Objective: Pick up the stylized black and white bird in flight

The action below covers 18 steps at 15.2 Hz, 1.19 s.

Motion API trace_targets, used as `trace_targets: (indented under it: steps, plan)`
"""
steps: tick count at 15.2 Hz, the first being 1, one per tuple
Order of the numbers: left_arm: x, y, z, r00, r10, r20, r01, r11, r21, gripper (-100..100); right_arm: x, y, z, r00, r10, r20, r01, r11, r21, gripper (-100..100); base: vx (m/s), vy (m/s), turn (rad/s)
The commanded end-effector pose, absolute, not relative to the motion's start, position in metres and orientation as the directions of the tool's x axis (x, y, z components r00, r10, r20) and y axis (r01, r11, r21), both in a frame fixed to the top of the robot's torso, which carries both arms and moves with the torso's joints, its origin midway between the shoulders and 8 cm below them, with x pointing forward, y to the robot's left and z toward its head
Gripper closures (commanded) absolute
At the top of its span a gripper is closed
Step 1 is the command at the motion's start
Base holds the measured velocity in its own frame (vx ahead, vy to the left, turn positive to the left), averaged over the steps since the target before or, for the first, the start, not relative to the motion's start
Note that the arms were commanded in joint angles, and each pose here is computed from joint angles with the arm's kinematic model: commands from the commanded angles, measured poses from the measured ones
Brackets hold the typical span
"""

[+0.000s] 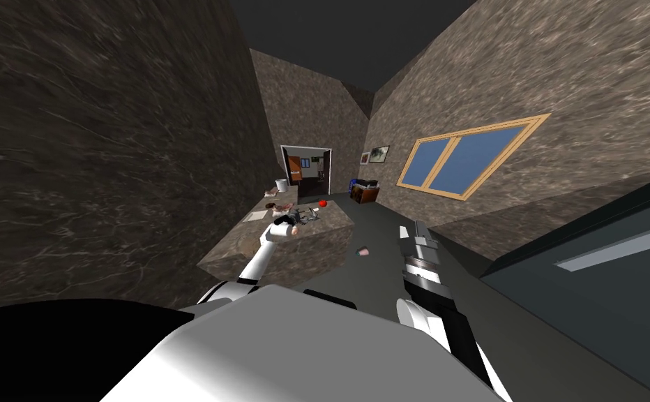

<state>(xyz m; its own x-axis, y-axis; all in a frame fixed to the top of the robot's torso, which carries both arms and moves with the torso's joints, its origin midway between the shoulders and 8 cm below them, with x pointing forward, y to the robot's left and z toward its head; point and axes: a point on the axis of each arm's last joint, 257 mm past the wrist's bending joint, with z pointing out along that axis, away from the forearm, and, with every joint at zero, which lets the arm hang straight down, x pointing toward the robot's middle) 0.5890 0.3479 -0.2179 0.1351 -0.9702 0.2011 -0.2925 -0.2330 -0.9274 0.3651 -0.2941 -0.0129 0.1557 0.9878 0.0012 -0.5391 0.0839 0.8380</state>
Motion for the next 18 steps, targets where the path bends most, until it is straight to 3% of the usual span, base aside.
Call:
trace_targets:
  steps: [1, 18]
  plan:
    - [0.59, 0.348, -0.227, 0.149, -0.965, 0.215, -0.335, -0.254, -0.907, -100, 0.365, -0.294, -0.013, 0.156, 0.988, 0.001, -0.539, 0.084, 0.838, 0, 0.018, -0.007, -0.048]
    - [0.592, 0.335, -0.281, 0.242, -0.92, 0.307, -0.594, -0.391, -0.703, -100, 0.365, -0.294, -0.013, 0.156, 0.988, 0.001, -0.539, 0.084, 0.838, 0, 0.026, 0.002, -0.021]
